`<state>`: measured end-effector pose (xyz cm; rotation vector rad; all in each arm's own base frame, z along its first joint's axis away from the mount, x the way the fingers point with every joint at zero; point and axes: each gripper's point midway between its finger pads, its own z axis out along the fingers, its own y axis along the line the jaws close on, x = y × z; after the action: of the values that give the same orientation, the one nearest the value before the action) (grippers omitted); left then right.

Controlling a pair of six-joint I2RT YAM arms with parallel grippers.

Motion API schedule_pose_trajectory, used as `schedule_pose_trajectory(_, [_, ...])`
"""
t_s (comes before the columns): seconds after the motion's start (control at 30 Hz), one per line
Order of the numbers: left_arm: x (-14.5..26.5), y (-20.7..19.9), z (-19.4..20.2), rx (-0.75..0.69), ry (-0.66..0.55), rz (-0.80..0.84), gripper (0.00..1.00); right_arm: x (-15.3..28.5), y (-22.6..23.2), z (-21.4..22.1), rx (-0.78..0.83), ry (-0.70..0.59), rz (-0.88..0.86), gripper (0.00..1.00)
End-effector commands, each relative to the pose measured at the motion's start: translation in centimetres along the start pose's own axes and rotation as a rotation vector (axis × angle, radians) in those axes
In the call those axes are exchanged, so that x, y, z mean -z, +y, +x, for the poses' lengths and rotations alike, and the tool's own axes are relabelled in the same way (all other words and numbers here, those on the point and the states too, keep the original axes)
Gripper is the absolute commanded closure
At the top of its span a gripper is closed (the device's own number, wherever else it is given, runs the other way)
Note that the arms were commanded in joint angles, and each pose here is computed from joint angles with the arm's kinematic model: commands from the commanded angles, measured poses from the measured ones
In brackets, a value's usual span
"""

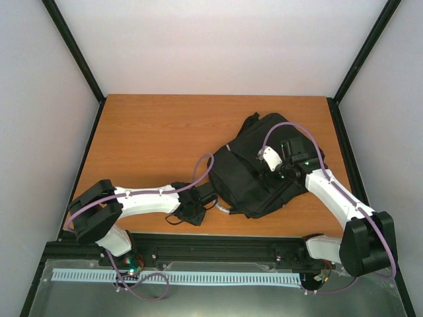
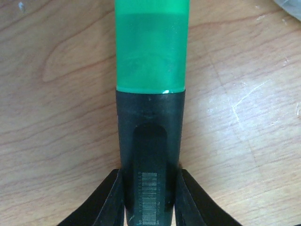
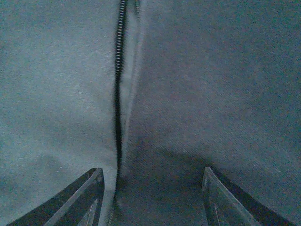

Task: Pack the student bag
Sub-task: Pick up the stationery from the center of the board.

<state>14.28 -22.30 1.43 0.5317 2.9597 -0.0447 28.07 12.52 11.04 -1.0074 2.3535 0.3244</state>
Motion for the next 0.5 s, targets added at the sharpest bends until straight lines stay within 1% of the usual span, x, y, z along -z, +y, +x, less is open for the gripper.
schedule_pose_trajectory(0.0, [-0.6, 0.3, 1.9, 0.013, 0.051, 0.003, 0.94, 0.5, -0.4, -2.0, 0.028, -0.025, 0.072, 0.41])
schedule_pose_trajectory(0.17, [0.7, 0.0, 1.3, 0.022, 0.006, 0.043, 0.98, 0.5, 0.5, -2.5, 0.065, -0.038, 0.069, 0.41])
schedule_pose_trajectory(0.27, [2.7, -1.4, 0.0, 0.045, -0.068, 0.137, 0.99, -0.6, -0.1, -2.1, 0.082, 0.015, 0.108, 0.42])
schedule_pose_trajectory(0.33, [4.5, -2.5, -1.1, 0.06, -0.13, 0.211, 0.99, -1.0, -1.3, -2.0, 0.071, 0.048, 0.172, 0.43])
schedule_pose_trajectory(0.4, [6.5, -3.6, -2.4, 0.059, -0.196, 0.283, 0.99, -1.0, -2.2, -1.9, 0.057, 0.066, 0.218, 0.5])
schedule_pose_trajectory(0.47, [8.3, -4.8, -3.7, 0.044, -0.254, 0.35, 0.99, -0.7, -2.6, -2.1, 0.05, 0.057, 0.244, 0.61])
